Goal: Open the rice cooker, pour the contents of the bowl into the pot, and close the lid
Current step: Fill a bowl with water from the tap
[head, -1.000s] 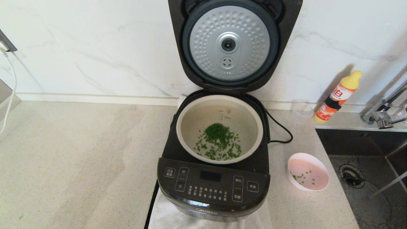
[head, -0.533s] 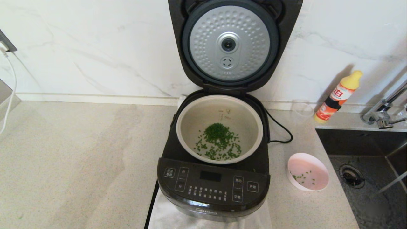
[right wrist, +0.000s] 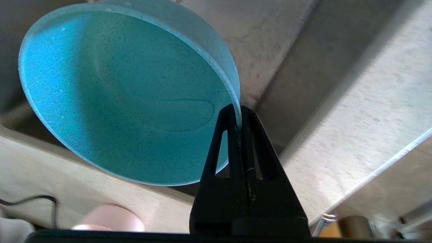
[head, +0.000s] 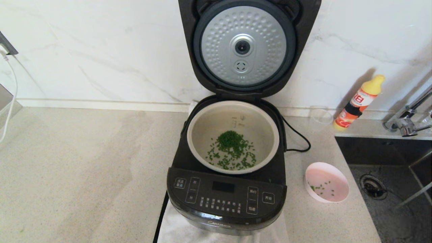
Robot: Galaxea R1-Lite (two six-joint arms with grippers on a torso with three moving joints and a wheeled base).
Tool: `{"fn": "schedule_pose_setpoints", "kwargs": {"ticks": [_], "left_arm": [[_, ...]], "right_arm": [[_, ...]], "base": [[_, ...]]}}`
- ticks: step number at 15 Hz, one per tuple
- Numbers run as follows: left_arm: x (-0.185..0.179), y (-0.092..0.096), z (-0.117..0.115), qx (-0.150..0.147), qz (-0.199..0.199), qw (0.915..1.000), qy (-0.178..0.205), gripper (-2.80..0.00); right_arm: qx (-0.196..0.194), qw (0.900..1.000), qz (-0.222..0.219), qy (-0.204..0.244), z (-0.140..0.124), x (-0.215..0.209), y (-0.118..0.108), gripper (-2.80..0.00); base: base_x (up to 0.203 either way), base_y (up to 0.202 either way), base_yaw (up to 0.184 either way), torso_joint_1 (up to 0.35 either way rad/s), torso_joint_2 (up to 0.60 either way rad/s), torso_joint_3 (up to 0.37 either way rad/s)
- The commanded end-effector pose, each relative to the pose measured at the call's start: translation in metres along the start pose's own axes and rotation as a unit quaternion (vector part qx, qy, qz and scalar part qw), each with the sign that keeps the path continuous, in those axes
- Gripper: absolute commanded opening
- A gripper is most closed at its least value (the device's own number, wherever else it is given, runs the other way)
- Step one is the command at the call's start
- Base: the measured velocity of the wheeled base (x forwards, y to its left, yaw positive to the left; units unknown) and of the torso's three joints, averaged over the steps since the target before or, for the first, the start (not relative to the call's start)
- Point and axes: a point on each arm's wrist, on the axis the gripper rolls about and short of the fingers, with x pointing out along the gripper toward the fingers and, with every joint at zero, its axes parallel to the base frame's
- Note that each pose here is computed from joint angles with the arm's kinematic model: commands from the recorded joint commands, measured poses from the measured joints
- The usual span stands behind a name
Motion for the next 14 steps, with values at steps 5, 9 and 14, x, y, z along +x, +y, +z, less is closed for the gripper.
{"fn": "schedule_pose_setpoints", "kwargs": {"ticks": [5,9,14], "left_arm": [[0.001,0.0,-0.003,0.0,0.0,1.0,0.004,-2.8],[0.001,0.0,-0.003,0.0,0.0,1.0,0.004,-2.8],[0.001,0.0,-0.003,0.0,0.0,1.0,0.004,-2.8]], "right_arm": [[0.017,1.0,0.014,-0.012,0.019,0.014,0.019,-2.8],[0.029,0.999,0.02,-0.016,0.029,0.021,0.029,-2.8],[0.03,0.999,0.022,-0.012,0.026,0.022,0.036,-2.8]], "base": [[0.0,0.0,0.0,0.0,0.0,0.0],[0.0,0.0,0.0,0.0,0.0,0.0],[0.0,0.0,0.0,0.0,0.0,0.0]]}}
